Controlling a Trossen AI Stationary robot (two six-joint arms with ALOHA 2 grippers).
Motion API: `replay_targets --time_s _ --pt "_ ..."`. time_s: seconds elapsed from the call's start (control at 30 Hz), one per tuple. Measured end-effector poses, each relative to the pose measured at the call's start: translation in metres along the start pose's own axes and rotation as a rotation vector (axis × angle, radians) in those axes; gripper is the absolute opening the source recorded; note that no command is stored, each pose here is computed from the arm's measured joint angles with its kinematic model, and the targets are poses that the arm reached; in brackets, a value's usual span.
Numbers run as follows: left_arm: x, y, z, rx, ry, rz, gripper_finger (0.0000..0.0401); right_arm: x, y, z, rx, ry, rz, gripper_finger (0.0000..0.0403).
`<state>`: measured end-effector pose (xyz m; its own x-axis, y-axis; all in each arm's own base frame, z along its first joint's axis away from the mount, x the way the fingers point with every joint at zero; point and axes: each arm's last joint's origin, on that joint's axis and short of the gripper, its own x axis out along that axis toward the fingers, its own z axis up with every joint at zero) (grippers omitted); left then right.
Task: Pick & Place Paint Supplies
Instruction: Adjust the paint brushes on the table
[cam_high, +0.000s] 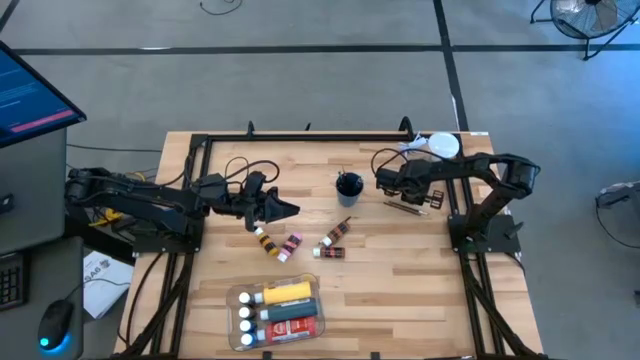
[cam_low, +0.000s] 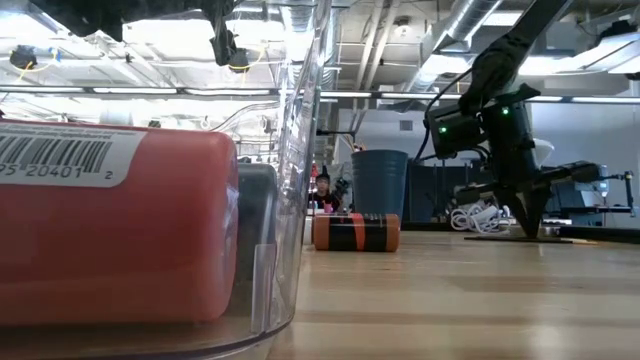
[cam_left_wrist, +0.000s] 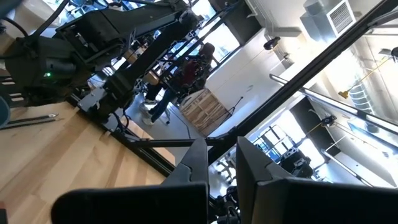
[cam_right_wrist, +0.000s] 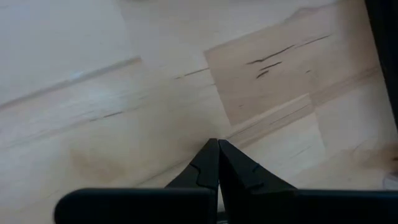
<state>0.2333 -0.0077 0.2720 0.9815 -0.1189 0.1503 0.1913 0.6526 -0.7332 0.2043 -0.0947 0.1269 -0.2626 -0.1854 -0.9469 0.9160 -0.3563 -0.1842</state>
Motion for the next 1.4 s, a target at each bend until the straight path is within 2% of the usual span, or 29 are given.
replay_targets --time_s 0.3,0.67,1.4 --pt "0.0 0.0 0.0 0.0 0.003 -0.002 0.0002 -0.003 -0.008 -0.009 -0.057 0.044 -0.055 0.0" --pt "0.0 0.0 0.0 0.013 0.001 -0.002 0.0002 -0.01 -0.009 -0.035 -0.16 0.092 -0.029 0.0" --pt "0.0 0.0 0.0 0.031 0.0 0.001 0.0002 -0.022 -0.012 -0.075 -0.163 0.081 0.062 0.0"
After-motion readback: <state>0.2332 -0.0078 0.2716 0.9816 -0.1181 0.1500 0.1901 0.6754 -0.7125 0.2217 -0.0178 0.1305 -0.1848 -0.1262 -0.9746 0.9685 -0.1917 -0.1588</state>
